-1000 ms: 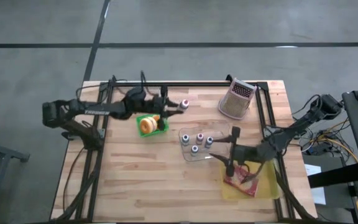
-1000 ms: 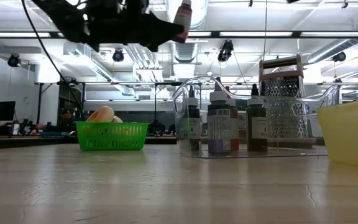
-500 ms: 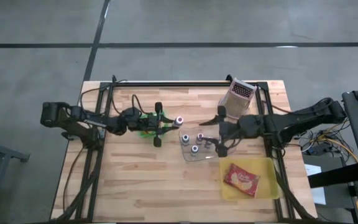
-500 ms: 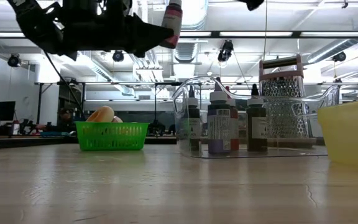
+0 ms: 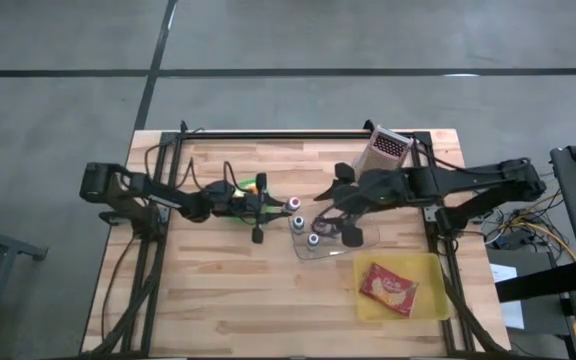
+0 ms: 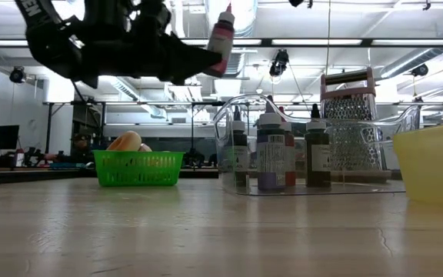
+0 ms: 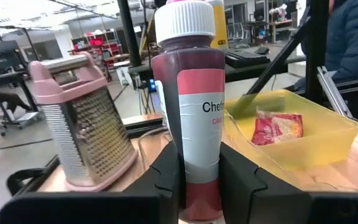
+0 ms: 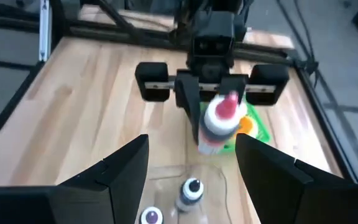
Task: Pick & Place Food Item
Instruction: Put the pink food coloring bottle into the transparent bin
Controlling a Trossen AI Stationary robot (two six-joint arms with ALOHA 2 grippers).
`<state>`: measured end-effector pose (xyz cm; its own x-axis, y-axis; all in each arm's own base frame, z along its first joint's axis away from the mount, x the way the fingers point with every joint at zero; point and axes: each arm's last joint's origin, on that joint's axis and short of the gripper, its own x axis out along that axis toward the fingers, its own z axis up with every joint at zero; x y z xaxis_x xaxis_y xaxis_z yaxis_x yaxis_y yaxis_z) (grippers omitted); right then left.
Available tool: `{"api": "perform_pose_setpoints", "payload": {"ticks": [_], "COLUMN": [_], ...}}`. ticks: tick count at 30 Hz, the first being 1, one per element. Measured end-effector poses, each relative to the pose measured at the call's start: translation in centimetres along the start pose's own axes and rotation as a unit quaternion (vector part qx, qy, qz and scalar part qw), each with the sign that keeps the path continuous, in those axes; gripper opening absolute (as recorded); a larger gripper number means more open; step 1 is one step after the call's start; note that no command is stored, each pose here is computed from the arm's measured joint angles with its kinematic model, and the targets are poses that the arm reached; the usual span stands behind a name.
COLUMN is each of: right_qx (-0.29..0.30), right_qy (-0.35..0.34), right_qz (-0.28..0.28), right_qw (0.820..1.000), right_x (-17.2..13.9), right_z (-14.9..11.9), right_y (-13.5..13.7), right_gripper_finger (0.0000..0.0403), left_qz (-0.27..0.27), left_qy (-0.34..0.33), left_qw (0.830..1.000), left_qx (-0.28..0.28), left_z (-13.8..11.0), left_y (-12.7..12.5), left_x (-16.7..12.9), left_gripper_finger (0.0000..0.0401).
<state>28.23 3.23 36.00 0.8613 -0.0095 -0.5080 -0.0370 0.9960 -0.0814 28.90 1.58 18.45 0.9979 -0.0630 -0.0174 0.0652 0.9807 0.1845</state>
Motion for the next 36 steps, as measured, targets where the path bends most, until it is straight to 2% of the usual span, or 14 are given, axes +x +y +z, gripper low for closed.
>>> {"api": "perform_pose_setpoints", "payload": {"ticks": [10,20,36], "right_qx": [0.001,0.024,0.033], "right_qy": [0.102,0.110,0.105], "right_qz": [-0.002,0.011,0.031], "right_qw": [0.995,0.994,0.993], "right_x": [2.0,3.2,5.1], "right_z": [1.1,1.0,0.9], "right_y": [-1.0,-2.1,-1.9], "right_gripper_finger": [0.0235,0.0235,0.0235], "left_qz": [-0.018,-0.025,-0.024], "left_qy": [0.006,0.012,0.014], "left_qw": [1.000,1.000,1.000], "left_qx": [0.004,0.004,-0.001], "left_z": [-0.5,-0.7,-0.7], "left_y": [-0.8,-1.2,-1.3], "left_x": [1.6,1.8,1.8], "left_gripper_finger": [0.0069,0.0069,0.0069]}}
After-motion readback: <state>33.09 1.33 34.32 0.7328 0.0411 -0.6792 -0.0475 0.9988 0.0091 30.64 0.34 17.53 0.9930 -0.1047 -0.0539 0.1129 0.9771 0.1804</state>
